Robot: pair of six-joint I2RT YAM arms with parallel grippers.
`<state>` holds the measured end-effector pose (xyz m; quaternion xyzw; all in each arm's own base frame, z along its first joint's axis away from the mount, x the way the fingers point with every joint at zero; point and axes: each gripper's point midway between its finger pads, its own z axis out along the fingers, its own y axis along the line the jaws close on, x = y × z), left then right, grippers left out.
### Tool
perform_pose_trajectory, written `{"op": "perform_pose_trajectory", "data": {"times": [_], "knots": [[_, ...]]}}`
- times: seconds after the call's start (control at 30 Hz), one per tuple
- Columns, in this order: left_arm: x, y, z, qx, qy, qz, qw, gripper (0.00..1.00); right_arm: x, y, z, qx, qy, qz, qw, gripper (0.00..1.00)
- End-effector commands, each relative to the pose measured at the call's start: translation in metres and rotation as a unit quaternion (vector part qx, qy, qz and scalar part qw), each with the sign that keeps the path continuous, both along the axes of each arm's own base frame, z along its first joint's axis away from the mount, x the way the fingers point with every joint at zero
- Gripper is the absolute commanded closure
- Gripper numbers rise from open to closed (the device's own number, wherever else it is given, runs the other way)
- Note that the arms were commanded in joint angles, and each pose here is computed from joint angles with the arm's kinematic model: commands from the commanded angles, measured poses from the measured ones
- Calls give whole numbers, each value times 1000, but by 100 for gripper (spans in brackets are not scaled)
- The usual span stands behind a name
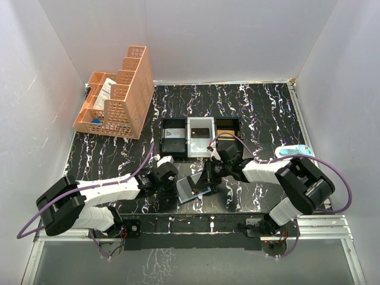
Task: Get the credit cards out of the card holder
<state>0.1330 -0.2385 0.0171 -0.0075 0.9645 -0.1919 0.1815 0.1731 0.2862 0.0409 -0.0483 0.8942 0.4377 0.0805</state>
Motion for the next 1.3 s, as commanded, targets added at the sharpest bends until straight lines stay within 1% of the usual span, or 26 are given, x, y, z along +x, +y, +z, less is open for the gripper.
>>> {"op": "perform_pose_trajectory", "data": {"times": [0.0, 0.07, 0.13, 0.27, 0.33, 0.4, 0.43, 0.5, 0.57, 0.67, 0.83, 0.97, 1.1, 1.27], "knots": [[-13, 21, -15, 42, 21, -6, 999, 85, 5, -4, 10, 16, -25, 5, 1000, 100], [-9, 18, -7, 34, 11, 1, 999, 81, 3, -3, 10, 19, -24, 10, 999, 100], [-2, 14, 7, 23, -7, 8, 1000, 74, 3, -3, 9, 19, -20, 13, 1000, 100], [15, -6, 41, -21, -51, 5, 998, 65, 2, -3, 9, 23, -18, 11, 1000, 100], [23, -19, 56, -50, -70, -3, 996, 62, 2, -2, 10, 25, -18, 10, 999, 100], [27, -33, 63, -77, -80, -11, 994, 61, 2, -2, 10, 25, -19, 11, 999, 100], [29, -39, 65, -86, -81, -14, 993, 61, 2, -2, 10, 24, -19, 12, 999, 100], [31, -47, 62, -96, -76, -14, 992, 66, 2, -2, 9, 25, -16, 11, 1000, 100], [31, -50, 54, -90, -64, -9, 994, 70, 2, -1, 10, 26, -15, 11, 999, 100], [28, -43, 35, -54, -40, 1, 998, 78, 2, -1, 12, 29, -16, 11, 999, 100], [21, -30, 16, -19, -20, 6, 1000, 86, 1, 1, 13, 36, -12, 14, 999, 100], [16, -21, -1, 21, -4, -3, 1000, 93, -2, 3, 12, 43, -1, 20, 999, 100], [12, -18, -7, 29, 4, -6, 1000, 96, -1, 6, 15, 54, 0, 21, 998, 100], [7, -17, -13, 20, 9, -6, 1000, 97, 2, 12, 16, 66, 6, 23, 998, 90]]}}
